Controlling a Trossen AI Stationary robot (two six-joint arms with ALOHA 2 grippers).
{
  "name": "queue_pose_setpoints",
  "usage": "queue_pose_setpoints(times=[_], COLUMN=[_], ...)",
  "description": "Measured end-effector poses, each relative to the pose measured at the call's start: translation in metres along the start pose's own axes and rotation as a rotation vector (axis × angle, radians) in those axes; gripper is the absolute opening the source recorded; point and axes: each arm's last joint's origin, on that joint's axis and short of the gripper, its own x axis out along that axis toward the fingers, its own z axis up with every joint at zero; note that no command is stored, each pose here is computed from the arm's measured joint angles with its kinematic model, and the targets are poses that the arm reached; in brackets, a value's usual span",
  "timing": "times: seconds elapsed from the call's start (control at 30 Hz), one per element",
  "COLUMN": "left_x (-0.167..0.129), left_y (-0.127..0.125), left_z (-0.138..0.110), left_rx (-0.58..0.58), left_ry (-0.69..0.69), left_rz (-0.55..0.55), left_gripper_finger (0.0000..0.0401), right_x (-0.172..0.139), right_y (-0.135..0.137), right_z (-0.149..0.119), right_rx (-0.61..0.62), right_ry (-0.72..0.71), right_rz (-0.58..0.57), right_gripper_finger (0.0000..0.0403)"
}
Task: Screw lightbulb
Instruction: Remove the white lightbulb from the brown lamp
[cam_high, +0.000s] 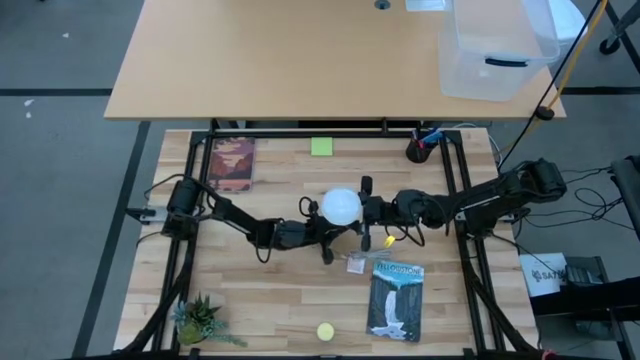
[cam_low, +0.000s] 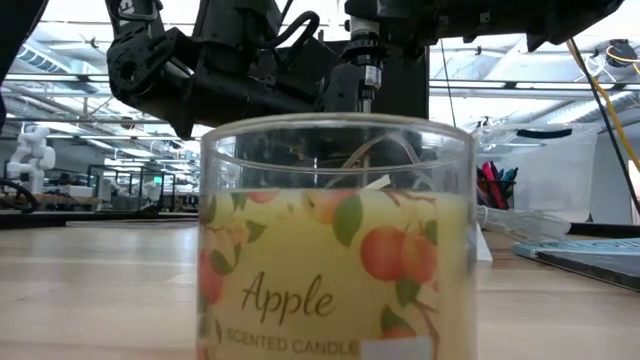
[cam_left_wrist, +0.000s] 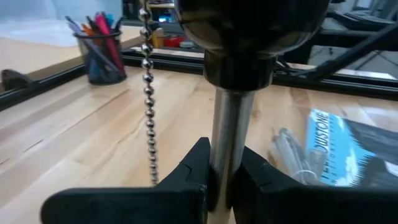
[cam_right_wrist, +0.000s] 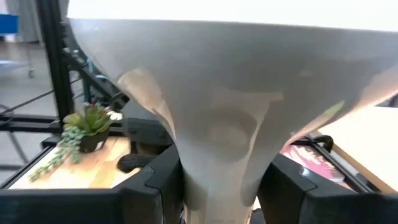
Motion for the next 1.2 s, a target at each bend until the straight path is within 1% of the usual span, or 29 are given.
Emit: queue_pose_setpoints(times=[0.2,0.27,0.33,0.5,0.73,0.87,0.97,1.03,1.2], left_x=[0.0,0.001,0.001,0.0,0.0,0.0,0.0,0.0,0.0], left_y=[-0.002,-0.002,-0.003,-0.003,-0.003,-0.002,-0.001,-0.001,0.005], left_z=[-0.001,-0.001,-0.002,-0.002,-0.003,-0.003,-0.003,-0.003,-0.003], left_rx=[0.014,0.022,0.024,0.024,0.005,-0.006,-0.021,-0.037,-0.071], left_ry=[0.023,0.03,0.037,0.041,0.043,0.041,0.033,0.027,0.005], left_rz=[-0.089,-0.129,-0.145,-0.148,-0.134,-0.108,-0.047,-0.011,0.15], left_gripper_finger=[0.0031,0.0031,0.0031,0.0031,0.0031,0.0031,0.0031,0.0031,0.0031], right_x=[-0.007,-0.01,-0.011,-0.013,-0.023,-0.035,-0.045,-0.048,-0.051], right_y=[-0.001,-0.002,-0.003,-0.002,-0.003,-0.006,-0.008,-0.009,-0.007], right_z=[0.005,0.006,0.007,0.009,0.016,0.025,0.033,0.034,0.03], right_rx=[-0.051,-0.068,-0.068,-0.067,-0.048,-0.058,-0.059,-0.058,-0.078], right_ry=[0.043,0.051,0.055,0.048,0.079,0.093,0.088,0.098,0.159], right_rz=[0.068,0.1,0.11,0.112,0.12,0.124,0.116,0.085,-0.042], right_gripper_finger=[0.0172,0.0173,0.0173,0.0181,0.0235,0.0255,0.0259,0.0259,0.0252])
